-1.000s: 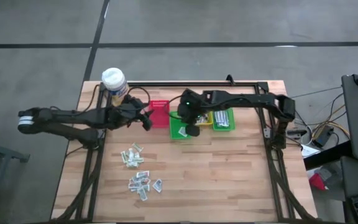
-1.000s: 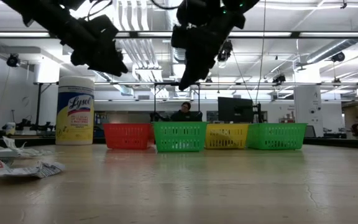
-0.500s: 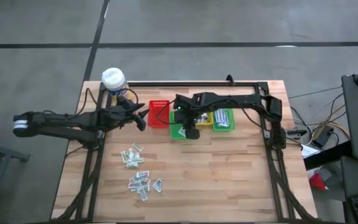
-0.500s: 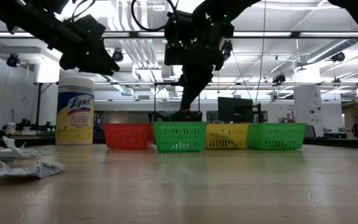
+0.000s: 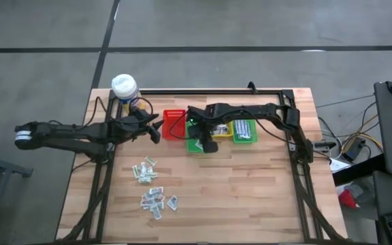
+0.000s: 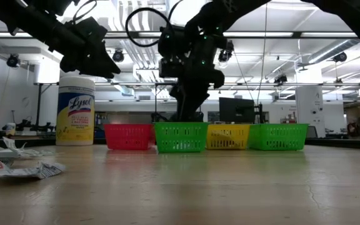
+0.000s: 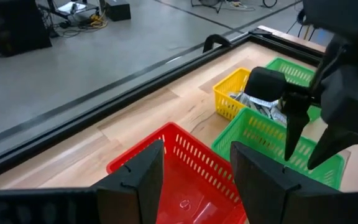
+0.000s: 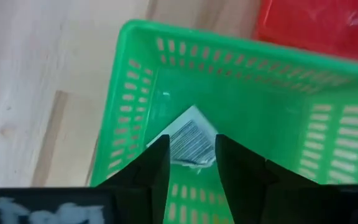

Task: Pick & Place First Aid Supplies
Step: Put the alcohol pad into the yellow basket

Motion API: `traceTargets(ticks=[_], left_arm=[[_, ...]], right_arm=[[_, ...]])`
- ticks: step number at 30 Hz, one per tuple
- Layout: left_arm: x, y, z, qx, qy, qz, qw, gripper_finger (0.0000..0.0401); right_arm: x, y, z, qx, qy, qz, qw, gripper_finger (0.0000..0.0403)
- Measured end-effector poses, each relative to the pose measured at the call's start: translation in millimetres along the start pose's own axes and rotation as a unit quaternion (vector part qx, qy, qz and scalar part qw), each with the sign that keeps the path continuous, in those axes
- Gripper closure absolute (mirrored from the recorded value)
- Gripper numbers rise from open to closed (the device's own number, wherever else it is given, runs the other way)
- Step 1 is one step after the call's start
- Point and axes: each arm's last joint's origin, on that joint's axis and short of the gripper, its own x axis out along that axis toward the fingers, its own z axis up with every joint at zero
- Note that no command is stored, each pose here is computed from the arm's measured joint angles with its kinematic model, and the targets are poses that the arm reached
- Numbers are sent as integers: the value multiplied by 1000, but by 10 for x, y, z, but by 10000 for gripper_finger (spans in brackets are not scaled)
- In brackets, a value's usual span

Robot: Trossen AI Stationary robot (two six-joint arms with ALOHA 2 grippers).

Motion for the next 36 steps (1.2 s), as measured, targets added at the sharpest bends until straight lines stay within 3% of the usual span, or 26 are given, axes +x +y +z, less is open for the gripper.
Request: traceTargets(ticks=[18, 28, 36], left_arm=[[12, -5, -1, -7, 0, 2, 1000, 220], [12, -5, -2, -13, 0, 2, 1000, 220], [12, -5, -2, -15, 0, 2, 1000, 220]], right_arm=[[218, -268, -6, -8, 44, 16, 999, 261], [410, -392, 96, -3, 133, 38, 990, 259], [462, -424, 129, 4, 136, 36, 990, 264]])
